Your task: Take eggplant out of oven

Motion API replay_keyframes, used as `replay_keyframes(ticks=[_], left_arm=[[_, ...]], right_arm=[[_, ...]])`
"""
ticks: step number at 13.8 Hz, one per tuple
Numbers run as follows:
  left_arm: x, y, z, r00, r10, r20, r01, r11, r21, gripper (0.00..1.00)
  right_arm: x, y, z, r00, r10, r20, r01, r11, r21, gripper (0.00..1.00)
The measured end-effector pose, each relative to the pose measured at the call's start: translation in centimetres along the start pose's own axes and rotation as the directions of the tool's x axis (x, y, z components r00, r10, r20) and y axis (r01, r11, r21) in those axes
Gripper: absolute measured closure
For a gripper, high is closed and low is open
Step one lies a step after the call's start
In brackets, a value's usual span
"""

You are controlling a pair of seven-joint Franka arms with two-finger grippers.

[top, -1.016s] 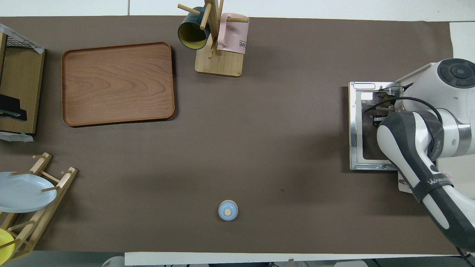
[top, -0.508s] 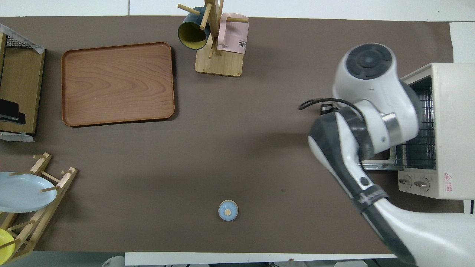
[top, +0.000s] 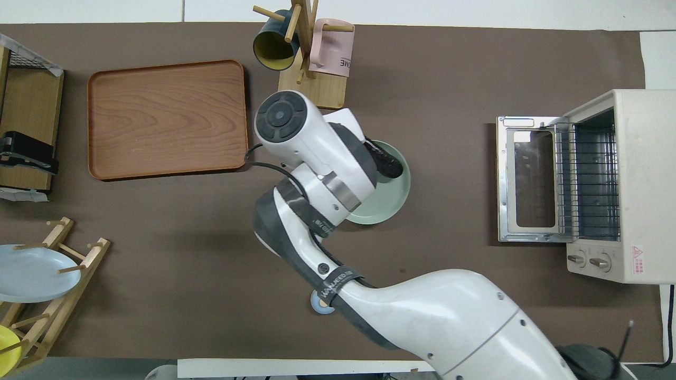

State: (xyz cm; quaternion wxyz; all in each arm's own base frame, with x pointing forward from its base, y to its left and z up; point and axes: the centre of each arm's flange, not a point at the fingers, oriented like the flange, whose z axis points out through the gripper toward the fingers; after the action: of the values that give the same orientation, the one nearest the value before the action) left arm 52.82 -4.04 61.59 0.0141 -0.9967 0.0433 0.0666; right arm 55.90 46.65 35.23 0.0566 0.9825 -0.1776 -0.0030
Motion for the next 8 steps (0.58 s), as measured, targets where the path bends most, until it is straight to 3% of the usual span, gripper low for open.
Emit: replay_keyframes(ticks=[1, 2, 4, 5, 8], left_arm=[[0.0, 0.0, -0.1, 1.0, 0.015, -0.003, -0.015, 1.0, 0.0, 0.0], [0.1, 0.0, 0.0, 1.0, 0.02, -0.012, -0.02, 1.0, -0.001, 0.0], [0.7, 0.4, 1.3, 0.998, -0.002, -0.058, 0.002, 1.0, -0.011, 0.0], [0.9, 1.2, 3.0, 0.996, -0.025, -0.086, 0.023, 0.999, -0.025, 0.0], [0.4, 7.7, 9.7, 0.988, -0.085, -0.127, 0.079, 0.996, -0.047, 0.0]], right_arm=[[-0.4, -1.1, 0.3, 1.0, 0.022, 0.012, -0.022, 0.999, 0.047, 0.97], [-0.4, -1.7, 0.3, 0.998, 0.053, 0.026, -0.055, 0.993, 0.1, 0.9], [-0.3, -2.3, -0.1, 0.994, 0.103, 0.039, -0.108, 0.982, 0.154, 0.68], [-0.2, -2.2, -0.6, 0.993, 0.11, 0.043, -0.115, 0.982, 0.152, 0.55], [2.3, 1.1, -4.9, 0.997, 0.074, 0.017, -0.075, 0.994, 0.077, 0.52]])
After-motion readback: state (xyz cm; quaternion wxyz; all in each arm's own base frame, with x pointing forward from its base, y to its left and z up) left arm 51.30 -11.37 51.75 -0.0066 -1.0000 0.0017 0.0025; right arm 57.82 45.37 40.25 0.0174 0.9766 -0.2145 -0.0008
